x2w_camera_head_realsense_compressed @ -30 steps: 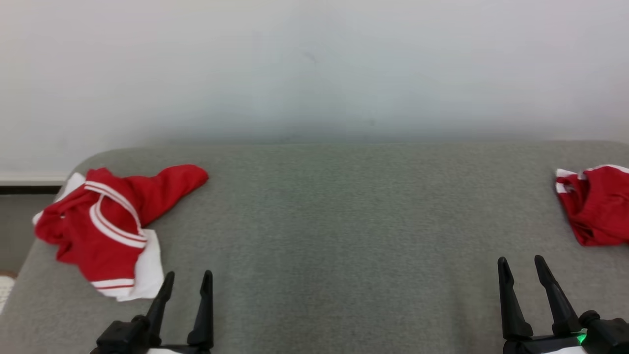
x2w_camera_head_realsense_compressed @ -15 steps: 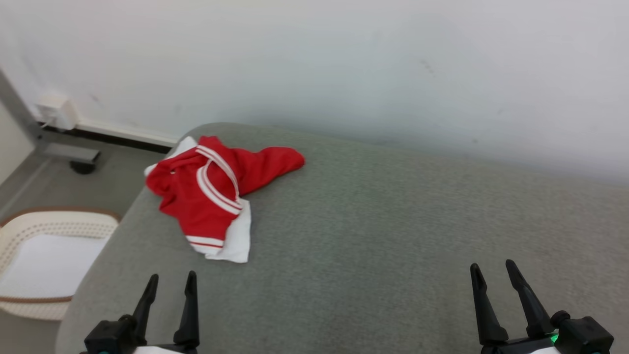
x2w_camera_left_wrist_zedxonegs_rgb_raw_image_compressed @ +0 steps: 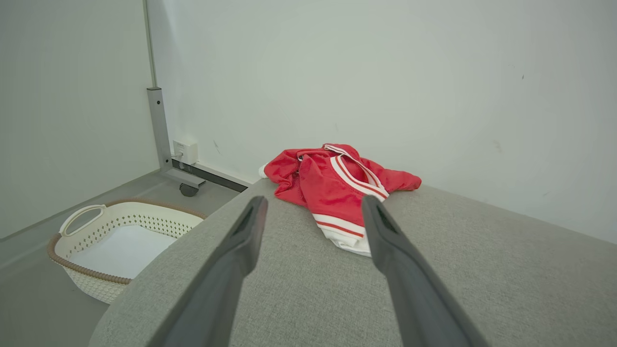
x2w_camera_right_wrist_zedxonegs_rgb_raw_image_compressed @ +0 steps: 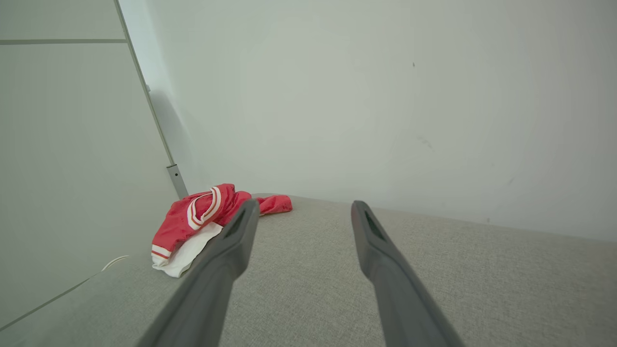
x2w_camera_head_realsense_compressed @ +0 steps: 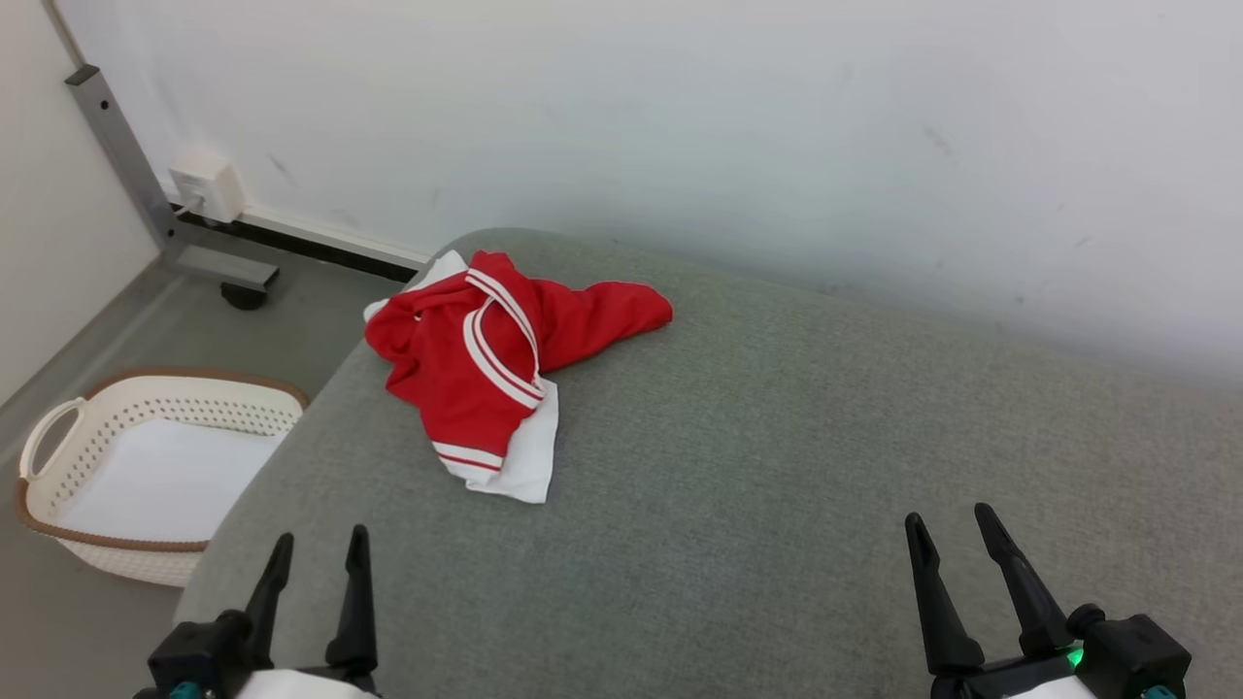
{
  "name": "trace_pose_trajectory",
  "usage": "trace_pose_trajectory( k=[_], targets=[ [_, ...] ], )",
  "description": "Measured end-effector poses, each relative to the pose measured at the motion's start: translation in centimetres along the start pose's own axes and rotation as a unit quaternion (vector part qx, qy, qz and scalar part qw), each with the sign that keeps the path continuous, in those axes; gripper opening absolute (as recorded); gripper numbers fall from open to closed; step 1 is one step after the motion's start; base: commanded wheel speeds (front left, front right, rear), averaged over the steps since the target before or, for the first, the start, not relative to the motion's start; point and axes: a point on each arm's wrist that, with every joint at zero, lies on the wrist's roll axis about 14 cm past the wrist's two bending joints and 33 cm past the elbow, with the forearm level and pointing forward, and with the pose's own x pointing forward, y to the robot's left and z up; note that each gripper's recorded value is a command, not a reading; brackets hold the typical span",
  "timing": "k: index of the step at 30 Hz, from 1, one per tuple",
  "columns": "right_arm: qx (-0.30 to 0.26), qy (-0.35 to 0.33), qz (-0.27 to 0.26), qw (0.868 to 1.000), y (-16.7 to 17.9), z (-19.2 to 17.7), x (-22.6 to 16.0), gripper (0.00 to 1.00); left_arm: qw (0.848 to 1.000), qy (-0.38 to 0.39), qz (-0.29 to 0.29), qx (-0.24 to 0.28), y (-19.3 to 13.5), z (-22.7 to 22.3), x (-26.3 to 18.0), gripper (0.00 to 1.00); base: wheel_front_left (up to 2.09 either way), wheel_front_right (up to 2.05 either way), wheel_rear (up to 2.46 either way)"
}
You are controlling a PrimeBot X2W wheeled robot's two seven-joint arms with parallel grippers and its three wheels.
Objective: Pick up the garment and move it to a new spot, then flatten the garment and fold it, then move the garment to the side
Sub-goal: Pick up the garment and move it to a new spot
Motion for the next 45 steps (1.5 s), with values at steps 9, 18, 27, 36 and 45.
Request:
trace_pose_trajectory(
  k=[9, 18, 27, 36, 45],
  targets=[
    [-0.01, -0.015, -0.032, 0.999, -2.3, 1.0, -0.4, 1.0, 0.999, 0.027, -0.041, -0.009, -2.0, 0.5, 4.7, 1.0, 0.0, 0.0, 0.0],
    [-0.016, -0.021, -0.077, 0.997, -6.0, 1.1, -0.6, 1.0, 0.989, 0.111, -0.096, 0.025, -4.5, 1.6, 12.0, 1.0, 0.0, 0.0, 0.0],
    [-0.024, -0.023, -0.137, 0.99, -10.7, 1.2, -1.7, 1.0, 0.96, 0.258, -0.1, 0.043, -5.1, -2.4, 17.9, 1.0, 0.0, 0.0, 0.0],
    [-0.035, -0.017, -0.2, 0.979, -14.4, 1.4, -4.8, 1.0, 0.903, 0.42, -0.07, 0.059, -3.8, -10.6, 18.7, 1.0, 0.0, 0.0, 0.0],
    [-0.039, -0.015, -0.231, 0.972, -15.9, 1.6, -6.4, 1.0, 0.844, 0.534, -0.051, 0.033, -3.9, -16.2, 16.3, 0.46, 0.0, 0.0, 0.0]
  ],
)
